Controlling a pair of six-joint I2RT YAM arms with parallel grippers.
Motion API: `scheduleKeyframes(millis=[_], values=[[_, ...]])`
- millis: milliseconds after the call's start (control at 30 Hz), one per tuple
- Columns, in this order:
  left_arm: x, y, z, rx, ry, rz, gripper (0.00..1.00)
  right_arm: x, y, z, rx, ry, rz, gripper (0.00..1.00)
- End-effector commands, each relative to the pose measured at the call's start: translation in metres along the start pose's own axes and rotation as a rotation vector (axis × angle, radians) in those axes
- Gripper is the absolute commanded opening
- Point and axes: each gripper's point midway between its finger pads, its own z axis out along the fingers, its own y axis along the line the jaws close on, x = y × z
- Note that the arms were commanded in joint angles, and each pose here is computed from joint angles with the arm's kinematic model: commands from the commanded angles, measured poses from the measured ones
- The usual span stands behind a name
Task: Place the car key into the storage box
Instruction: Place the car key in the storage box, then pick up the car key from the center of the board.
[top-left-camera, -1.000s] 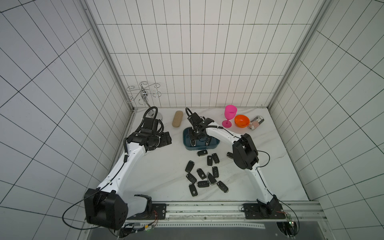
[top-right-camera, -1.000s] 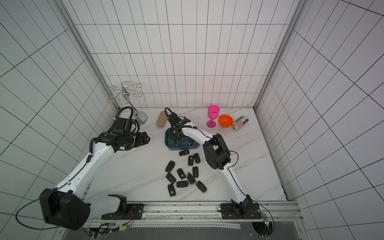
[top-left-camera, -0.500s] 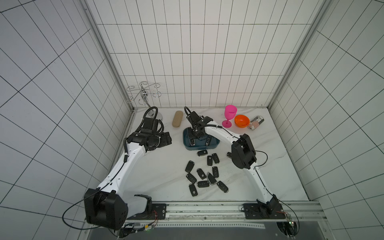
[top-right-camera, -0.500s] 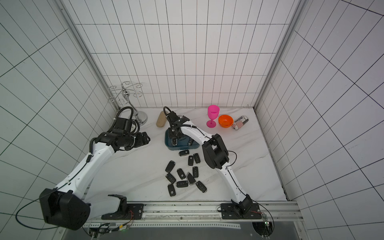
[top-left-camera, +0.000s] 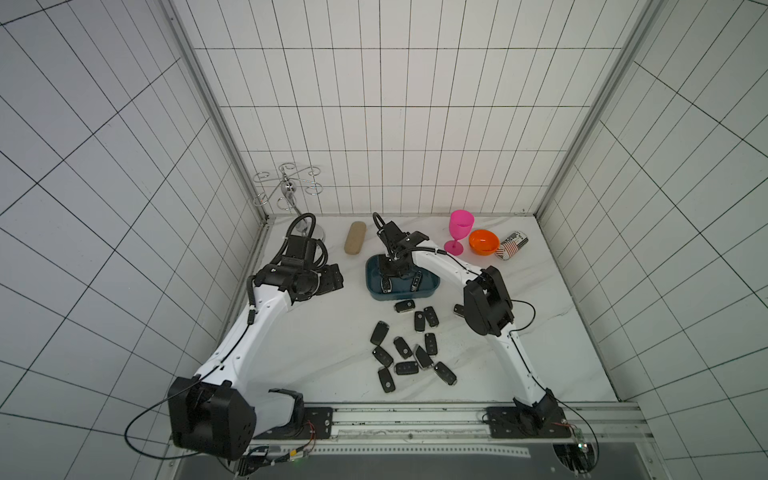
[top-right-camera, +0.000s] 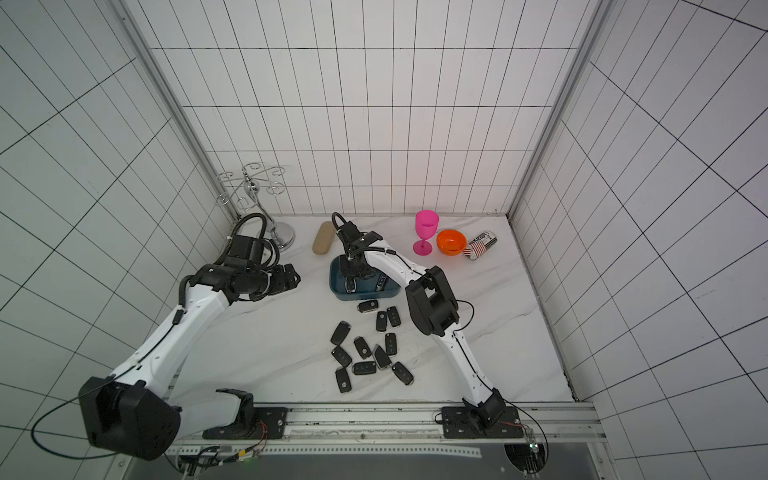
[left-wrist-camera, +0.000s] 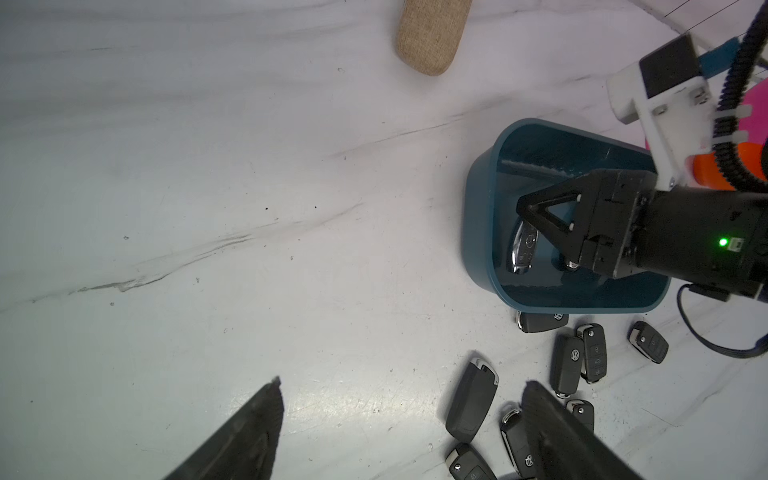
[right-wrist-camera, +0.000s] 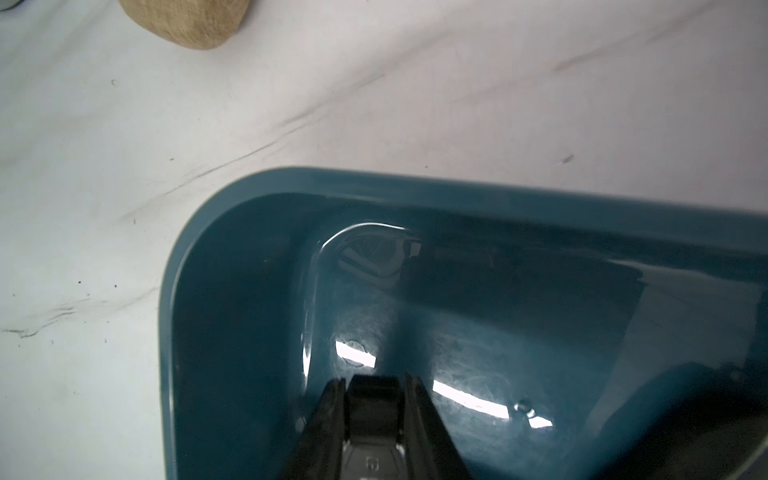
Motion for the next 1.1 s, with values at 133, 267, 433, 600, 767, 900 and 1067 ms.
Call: scheduleKeyframes(millis=[133, 267, 433, 600, 767, 900, 1067], values=[[-0.006, -0.003, -0.004, 0.009, -0.016, 0.014, 0.88, -0.003, -0.002, 0.002, -0.011, 0.004, -0.001, 0.35], [-0.006, -0.003, -0.004, 0.011, -0.016, 0.013, 0.88, -0.004, -0.004, -0.01, 0.01, -0.016, -0.024, 0.35], [-0.005, -0.004, -0.005, 0.021, -0.019, 0.012, 0.88, -0.008, 0.002, -0.058, 0.02, -0.096, -0.075, 0.37], [-0.003, -0.009, -0.01, 0.058, -0.037, 0.001, 0.91, 0.011, -0.004, -0.134, 0.073, -0.25, -0.131, 0.66], [0.005, -0.02, -0.011, 0.14, -0.036, -0.004, 0.93, 0.072, -0.05, -0.169, 0.067, -0.23, -0.098, 0.99], [0.01, -0.019, -0.012, 0.139, -0.041, 0.0, 0.93, 0.135, -0.106, -0.176, 0.207, -0.083, -0.049, 0.99], [0.014, -0.021, -0.016, 0.165, -0.041, 0.0, 0.93, 0.185, -0.163, -0.186, 0.369, 0.033, -0.015, 0.98]])
